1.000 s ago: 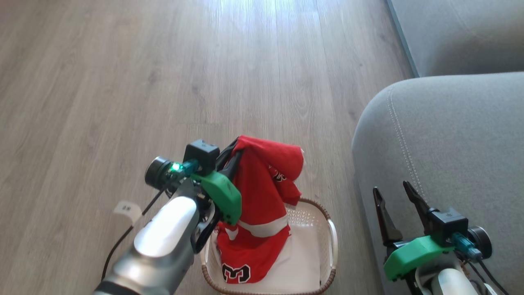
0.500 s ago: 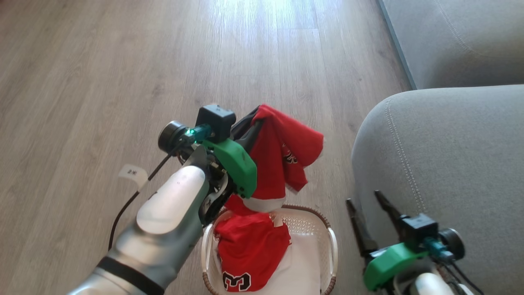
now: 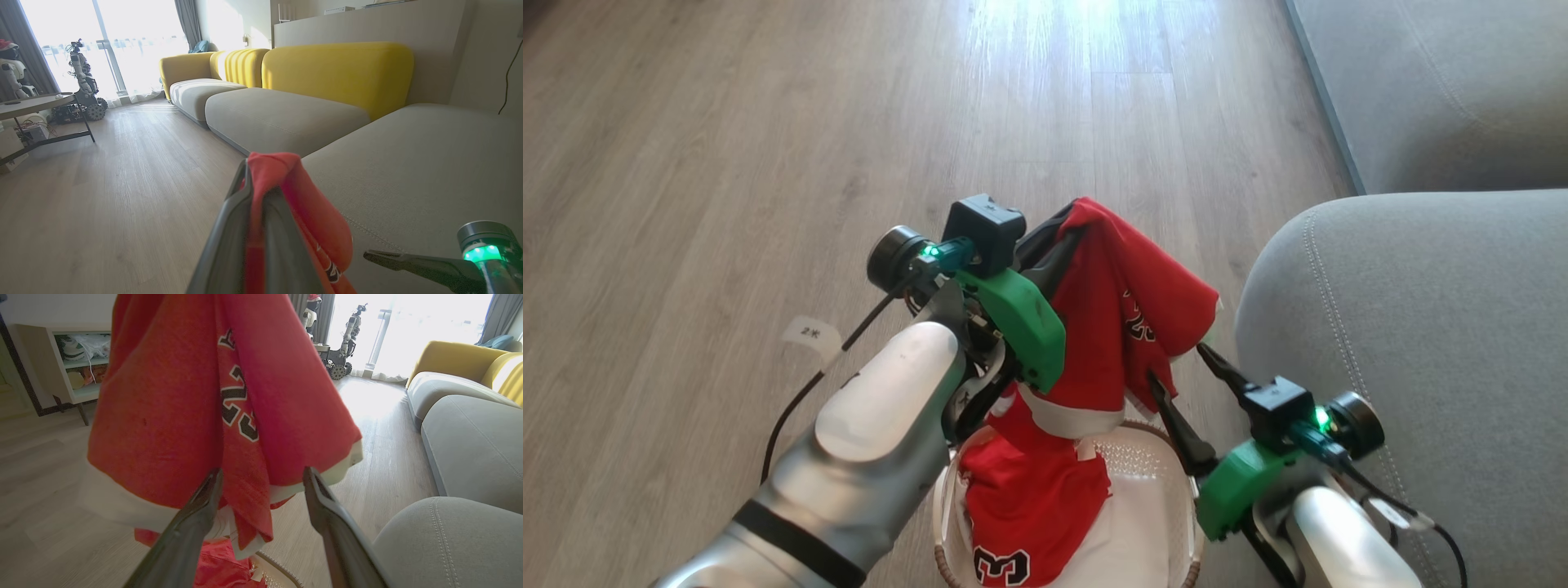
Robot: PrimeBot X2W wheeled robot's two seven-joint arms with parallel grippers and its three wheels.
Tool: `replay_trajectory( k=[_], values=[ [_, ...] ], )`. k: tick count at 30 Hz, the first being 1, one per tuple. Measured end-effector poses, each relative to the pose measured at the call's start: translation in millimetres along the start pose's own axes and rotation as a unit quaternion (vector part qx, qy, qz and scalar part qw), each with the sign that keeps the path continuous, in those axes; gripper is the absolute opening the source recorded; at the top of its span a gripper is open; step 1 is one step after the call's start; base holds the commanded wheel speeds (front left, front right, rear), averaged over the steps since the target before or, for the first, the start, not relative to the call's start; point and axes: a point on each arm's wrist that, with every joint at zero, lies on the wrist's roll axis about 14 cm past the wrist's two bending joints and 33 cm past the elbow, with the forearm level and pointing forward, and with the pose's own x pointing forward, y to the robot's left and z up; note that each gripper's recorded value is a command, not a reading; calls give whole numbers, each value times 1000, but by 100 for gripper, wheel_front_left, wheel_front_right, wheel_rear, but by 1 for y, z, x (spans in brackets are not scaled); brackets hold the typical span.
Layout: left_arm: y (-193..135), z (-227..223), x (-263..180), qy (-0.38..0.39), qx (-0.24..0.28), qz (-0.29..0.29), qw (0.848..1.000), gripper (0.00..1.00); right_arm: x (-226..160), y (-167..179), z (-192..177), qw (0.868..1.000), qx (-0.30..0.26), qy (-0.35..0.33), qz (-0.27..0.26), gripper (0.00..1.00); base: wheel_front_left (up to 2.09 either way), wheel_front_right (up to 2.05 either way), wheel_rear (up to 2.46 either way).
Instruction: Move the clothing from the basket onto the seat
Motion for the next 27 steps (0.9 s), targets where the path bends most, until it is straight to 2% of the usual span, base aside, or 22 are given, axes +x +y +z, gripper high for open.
replay_trajectory(
  k=[6, 10, 13, 18, 23, 24, 25, 26, 27],
  values=[
    [-3, 5, -4, -6, -1, -2, 1000, 0, 17, 8, 12, 999, -38, -6, 26, 100, 0, 0, 0],
    [-4, 7, -6, -8, -2, 0, 1000, 0, 20, 20, 0, 997, -54, 17, 52, 100, 0, 0, 0],
    [-6, 7, -7, -9, -1, -3, 1000, 0, 24, 19, 3, 996, -72, 16, 55, 100, 0, 0, 0],
    [-7, 10, -10, -12, -2, -2, 1000, 0, 35, 15, 32, 994, -97, -24, 51, 100, 0, 0, 0],
    [-9, 10, -12, -15, -3, -4, 1000, 0, 36, 16, 33, 991, -117, -24, 55, 100, 0, 0, 0],
    [-9, 11, -13, -16, -5, -4, 1000, 0, 36, 17, 29, 991, -118, -18, 58, 95, 0, 0, 0],
    [-9, 11, -13, -17, -5, -4, 1000, 0, 36, 19, 26, 991, -118, -13, 61, 67, 0, 0, 0],
    [-9, 11, -13, -17, -5, -4, 1000, 0, 36, 20, 23, 991, -119, -9, 63, 44, 0, 0, 0],
    [-9, 11, -13, -16, -5, -4, 1000, 0, 36, 20, 21, 991, -119, -6, 64, 31, 0, 0, 0]
  ],
)
